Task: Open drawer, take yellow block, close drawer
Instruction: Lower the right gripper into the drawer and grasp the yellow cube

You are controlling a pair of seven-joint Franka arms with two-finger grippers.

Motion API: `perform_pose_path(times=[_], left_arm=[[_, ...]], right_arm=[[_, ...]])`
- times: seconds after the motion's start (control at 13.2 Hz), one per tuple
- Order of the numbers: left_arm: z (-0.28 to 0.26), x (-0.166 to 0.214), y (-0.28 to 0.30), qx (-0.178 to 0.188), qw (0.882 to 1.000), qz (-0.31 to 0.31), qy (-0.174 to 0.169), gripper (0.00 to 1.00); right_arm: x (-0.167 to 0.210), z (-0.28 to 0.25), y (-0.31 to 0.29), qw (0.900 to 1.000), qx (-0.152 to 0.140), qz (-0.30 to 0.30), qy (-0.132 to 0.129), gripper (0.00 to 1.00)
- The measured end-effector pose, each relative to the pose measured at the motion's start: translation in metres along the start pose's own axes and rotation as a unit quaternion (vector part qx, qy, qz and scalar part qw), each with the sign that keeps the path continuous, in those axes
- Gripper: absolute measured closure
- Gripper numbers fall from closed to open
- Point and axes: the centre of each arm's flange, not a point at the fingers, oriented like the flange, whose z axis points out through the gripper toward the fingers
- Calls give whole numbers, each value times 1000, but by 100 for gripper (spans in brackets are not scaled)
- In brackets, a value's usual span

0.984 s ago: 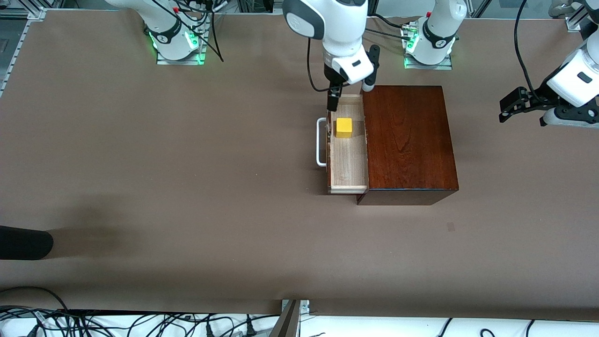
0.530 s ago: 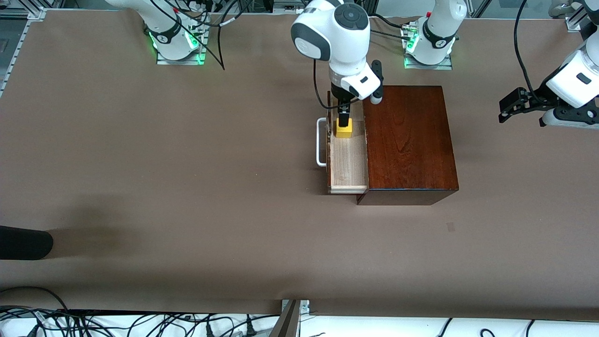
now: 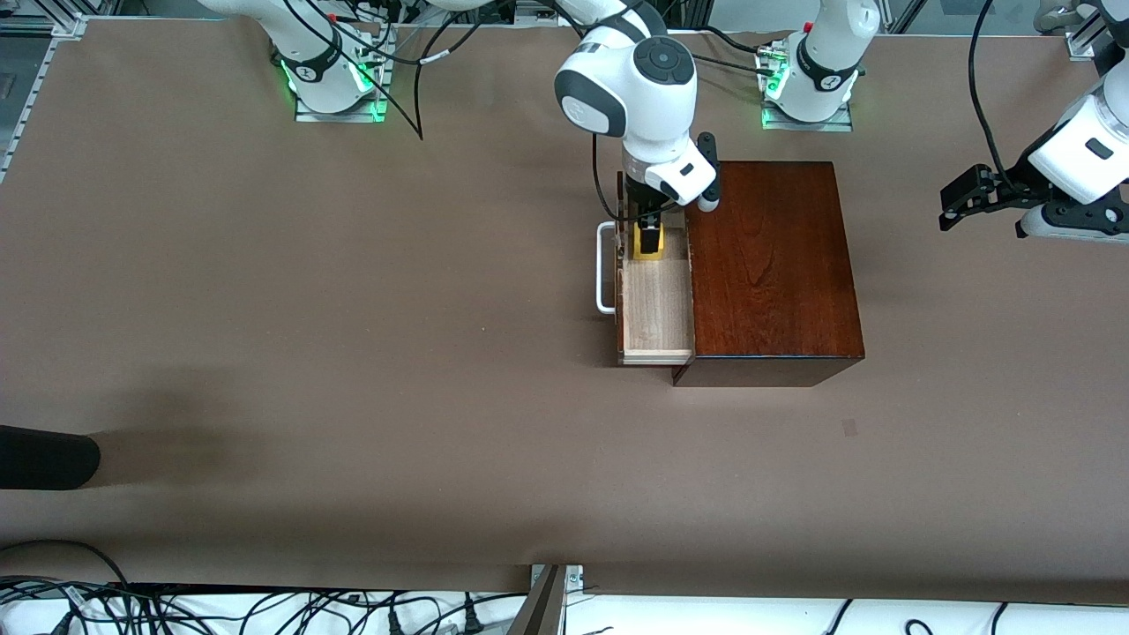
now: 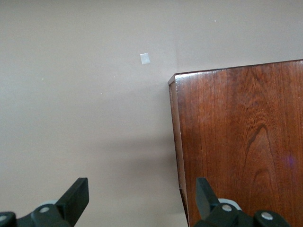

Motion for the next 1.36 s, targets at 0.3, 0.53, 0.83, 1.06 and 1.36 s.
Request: perform_pose_path(times=[0.3, 0.53, 0.83, 1.06, 1.36], left_arm=[[-2, 0, 0, 0, 1000, 0, 1, 0], [-1, 0, 0, 0, 1000, 0, 0, 0], [-2, 1, 0, 0, 1000, 0, 1, 0], [-2, 1, 0, 0, 1000, 0, 2, 0], [-2, 2, 0, 0, 1000, 0, 1, 0]], right_arm=[[2, 12, -1, 1000, -1, -2, 2, 0], [3, 18, -2, 1000, -2, -2, 3, 0], [3, 24, -3, 1000, -2, -3, 2, 26], [3, 22, -1, 1000, -3, -2, 3, 44], [3, 12, 4, 1000, -6, 1, 0, 44]])
